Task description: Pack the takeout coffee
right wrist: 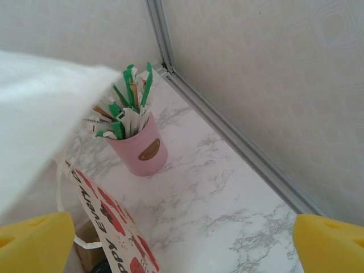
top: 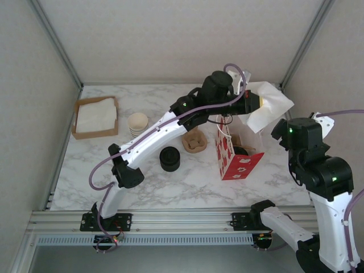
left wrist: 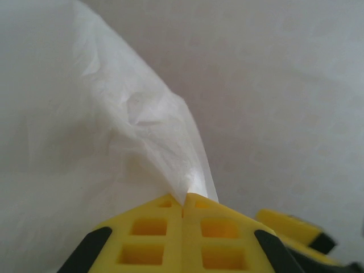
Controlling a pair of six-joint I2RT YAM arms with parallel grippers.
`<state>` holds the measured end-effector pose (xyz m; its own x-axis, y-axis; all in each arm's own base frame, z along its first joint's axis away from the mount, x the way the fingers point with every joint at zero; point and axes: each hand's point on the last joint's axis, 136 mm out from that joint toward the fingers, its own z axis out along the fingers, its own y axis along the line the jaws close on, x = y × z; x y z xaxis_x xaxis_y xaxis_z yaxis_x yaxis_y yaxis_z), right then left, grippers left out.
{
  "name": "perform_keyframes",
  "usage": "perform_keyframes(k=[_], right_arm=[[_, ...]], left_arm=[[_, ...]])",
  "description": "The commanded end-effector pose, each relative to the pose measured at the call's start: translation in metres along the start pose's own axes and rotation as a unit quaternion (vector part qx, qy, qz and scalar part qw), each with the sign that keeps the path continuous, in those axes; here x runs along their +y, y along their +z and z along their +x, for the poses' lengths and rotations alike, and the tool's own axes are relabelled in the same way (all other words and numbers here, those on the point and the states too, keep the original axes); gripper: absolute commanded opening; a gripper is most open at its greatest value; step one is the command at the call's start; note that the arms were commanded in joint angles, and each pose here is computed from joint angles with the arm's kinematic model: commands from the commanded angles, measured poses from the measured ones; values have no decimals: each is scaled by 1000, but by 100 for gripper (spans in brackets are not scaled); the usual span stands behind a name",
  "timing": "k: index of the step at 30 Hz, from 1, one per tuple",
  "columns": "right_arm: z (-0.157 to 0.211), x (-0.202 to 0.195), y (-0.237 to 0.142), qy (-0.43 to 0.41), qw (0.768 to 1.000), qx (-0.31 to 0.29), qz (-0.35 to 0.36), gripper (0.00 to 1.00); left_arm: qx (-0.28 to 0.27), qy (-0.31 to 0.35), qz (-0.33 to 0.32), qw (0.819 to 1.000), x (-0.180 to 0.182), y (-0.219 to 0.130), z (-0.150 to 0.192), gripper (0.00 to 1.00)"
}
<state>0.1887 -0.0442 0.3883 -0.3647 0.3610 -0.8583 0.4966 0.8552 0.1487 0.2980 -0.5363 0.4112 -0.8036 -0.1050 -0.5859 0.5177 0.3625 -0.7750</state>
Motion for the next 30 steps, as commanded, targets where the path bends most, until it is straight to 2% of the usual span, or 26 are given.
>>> perform_keyframes(k=[1,13,21,30], right_arm=[[-4,0,-6,-1,1000,-4,-9,99],[8,30,3,-30,997,42,-56,99],[23,54,14,-62,990,93,-83,99],[24,60,17,-61,989,103,-86,99]], left_arm=[[2,26,-27,999,-1,-15,7,0],[21,44,-93,994,34,-16,29,0],[31,56,-146,987,61,-12,41,0],[44,74,-181,980,82,-4,53,0]])
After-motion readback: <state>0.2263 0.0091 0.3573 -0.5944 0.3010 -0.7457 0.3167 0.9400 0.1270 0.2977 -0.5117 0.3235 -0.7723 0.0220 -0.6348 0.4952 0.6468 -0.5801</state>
